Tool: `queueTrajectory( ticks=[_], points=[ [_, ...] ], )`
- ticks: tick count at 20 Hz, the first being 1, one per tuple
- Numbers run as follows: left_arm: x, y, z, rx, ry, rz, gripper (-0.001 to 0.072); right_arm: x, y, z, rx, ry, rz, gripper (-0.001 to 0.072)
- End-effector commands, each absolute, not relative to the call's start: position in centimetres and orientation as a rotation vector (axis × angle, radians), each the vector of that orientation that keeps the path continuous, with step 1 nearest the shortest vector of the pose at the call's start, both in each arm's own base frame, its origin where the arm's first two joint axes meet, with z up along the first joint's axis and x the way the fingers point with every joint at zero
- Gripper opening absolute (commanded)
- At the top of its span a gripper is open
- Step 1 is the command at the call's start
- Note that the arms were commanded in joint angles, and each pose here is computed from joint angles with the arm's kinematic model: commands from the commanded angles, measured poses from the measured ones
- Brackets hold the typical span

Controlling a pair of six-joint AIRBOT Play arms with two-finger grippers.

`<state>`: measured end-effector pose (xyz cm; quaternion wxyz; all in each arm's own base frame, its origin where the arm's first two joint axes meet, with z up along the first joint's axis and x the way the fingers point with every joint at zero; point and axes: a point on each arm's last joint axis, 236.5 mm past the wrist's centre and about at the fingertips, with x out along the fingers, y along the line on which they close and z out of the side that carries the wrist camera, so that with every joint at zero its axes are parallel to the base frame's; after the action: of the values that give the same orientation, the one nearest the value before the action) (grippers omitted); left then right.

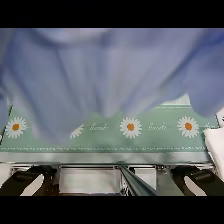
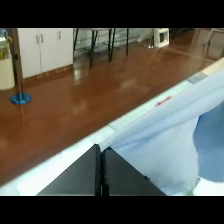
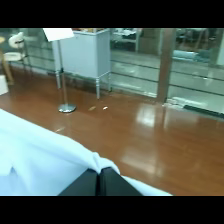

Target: Fold the shirts.

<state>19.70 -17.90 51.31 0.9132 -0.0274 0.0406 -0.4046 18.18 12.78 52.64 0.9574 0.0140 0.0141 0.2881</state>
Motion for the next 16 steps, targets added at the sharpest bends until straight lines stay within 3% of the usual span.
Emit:
queueTrajectory(
  ticks=[1,4,6,12,16],
  points=[
    [16.1,-17.9,47.2,-0.056,0.263,-0.856,0.0021,15.7,13.5,50.5,0.012,0.120,0.637,0.0017],
    [16.1,-18.0,43.0,-0.078,0.420,-0.860,0.0021,17.4,13.3,46.5,0.060,0.290,0.608,0.0017],
    [18.1,-18.1,40.2,-0.122,0.513,-0.851,0.0021,21.1,12.1,42.2,0.106,0.429,0.510,0.0017],
    [28.0,-18.4,24.9,-0.284,0.889,-0.762,0.0022,34.2,11.8,27.2,0.106,0.771,0.362,0.0017],
    [35.8,-18.0,16.3,-0.394,0.935,-0.634,0.0022,42.6,13.2,20.2,0.138,0.850,0.337,0.0017]
  ],
)
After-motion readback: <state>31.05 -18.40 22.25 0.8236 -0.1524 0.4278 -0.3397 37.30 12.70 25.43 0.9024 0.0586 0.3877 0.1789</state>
